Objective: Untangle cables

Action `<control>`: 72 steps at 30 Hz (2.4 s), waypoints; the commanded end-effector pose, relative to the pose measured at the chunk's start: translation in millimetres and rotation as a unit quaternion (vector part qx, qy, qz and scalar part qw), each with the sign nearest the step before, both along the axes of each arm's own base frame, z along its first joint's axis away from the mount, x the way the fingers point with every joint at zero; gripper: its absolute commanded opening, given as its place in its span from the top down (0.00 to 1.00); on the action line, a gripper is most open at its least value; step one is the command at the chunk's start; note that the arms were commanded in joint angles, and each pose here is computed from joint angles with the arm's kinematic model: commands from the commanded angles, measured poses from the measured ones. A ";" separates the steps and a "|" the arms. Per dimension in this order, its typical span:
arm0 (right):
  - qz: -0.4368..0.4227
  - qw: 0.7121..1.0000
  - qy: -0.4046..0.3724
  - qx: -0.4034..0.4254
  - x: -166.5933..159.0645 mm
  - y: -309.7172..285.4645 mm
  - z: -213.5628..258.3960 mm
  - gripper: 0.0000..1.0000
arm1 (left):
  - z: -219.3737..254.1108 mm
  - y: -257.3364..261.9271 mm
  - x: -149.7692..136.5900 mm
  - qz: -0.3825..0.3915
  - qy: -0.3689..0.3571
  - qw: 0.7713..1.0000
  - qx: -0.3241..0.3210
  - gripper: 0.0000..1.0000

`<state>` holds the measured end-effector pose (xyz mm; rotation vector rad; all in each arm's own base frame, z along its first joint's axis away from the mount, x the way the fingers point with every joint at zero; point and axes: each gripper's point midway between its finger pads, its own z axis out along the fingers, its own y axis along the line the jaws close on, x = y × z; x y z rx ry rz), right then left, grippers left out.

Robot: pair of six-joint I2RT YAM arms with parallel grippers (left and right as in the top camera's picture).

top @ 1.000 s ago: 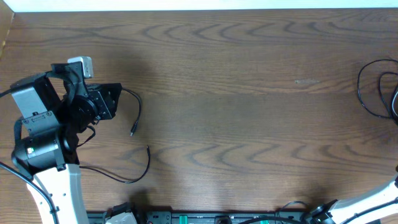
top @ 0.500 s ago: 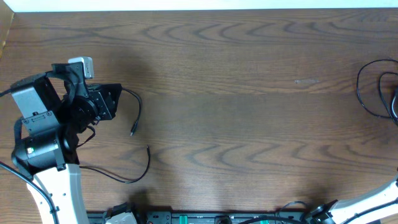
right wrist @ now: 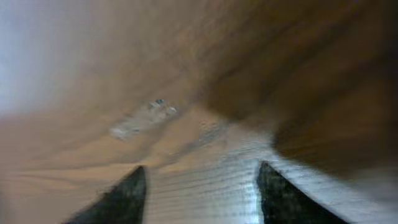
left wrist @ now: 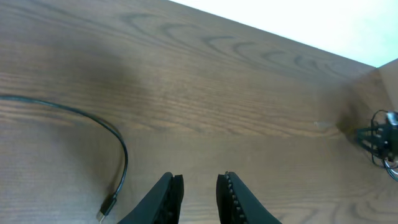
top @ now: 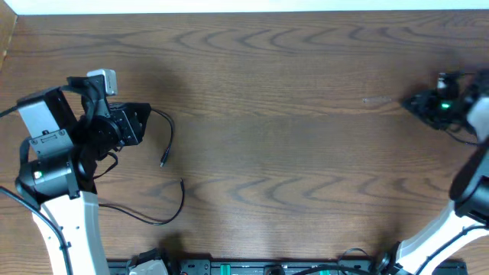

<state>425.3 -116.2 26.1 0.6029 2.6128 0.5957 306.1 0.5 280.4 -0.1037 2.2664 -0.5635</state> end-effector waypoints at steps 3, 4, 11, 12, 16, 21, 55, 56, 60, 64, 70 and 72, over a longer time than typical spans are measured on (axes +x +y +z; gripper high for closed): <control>-0.022 0.972 0.077 -0.223 -8.7 -34.5 -7.0 0.41 | -1.9 0.6 0.2 -0.003 0.004 1.000 0.007 0.76; -0.030 0.965 0.082 -0.249 -7.9 -39.3 -5.9 0.43 | -1.9 0.6 0.3 -0.003 0.004 1.000 0.007 0.76; -0.076 0.939 0.096 -0.321 -14.2 -77.9 1.3 0.60 | -2.3 0.4 -0.2 -0.003 0.006 1.000 0.006 0.76; -0.083 0.935 0.101 -0.328 -17.5 -84.9 2.0 0.61 | -2.4 0.4 -0.3 -0.003 0.006 1.000 0.006 0.76; -0.118 0.927 0.120 -0.336 -34.8 -114.6 2.8 0.61 | -2.4 0.4 -0.3 -0.003 0.006 1.000 0.006 0.76; -0.182 0.927 0.131 -0.301 -62.3 -153.2 0.1 0.60 | -3.1 0.2 -1.0 -0.003 0.008 1.000 0.005 0.76; -0.251 0.967 -0.020 0.038 -40.2 -128.3 33.9 0.31 | -4.1 -0.1 -1.8 -0.004 0.011 1.000 0.004 0.76; -0.251 0.967 -0.028 0.036 -39.8 -128.9 41.3 0.30 | -4.2 -0.1 -1.8 -0.004 0.011 1.000 0.004 0.76; -0.253 0.966 -0.050 0.014 -42.6 -130.0 72.5 0.20 | -4.1 -0.1 -1.7 -0.004 0.011 1.000 0.004 0.76; -0.251 0.965 -0.075 -0.010 -46.9 -123.6 110.3 0.18 | -3.9 0.0 -1.5 -0.003 0.011 1.000 0.005 0.76; -0.135 0.980 -0.131 -0.057 -36.3 -67.1 162.5 0.15 | -2.9 0.5 -0.1 -0.003 0.007 1.000 0.006 0.75; -0.073 0.984 -0.142 -0.076 -32.0 -37.6 170.8 0.14 | -4.7 0.3 -0.7 -0.003 0.012 1.000 0.004 0.74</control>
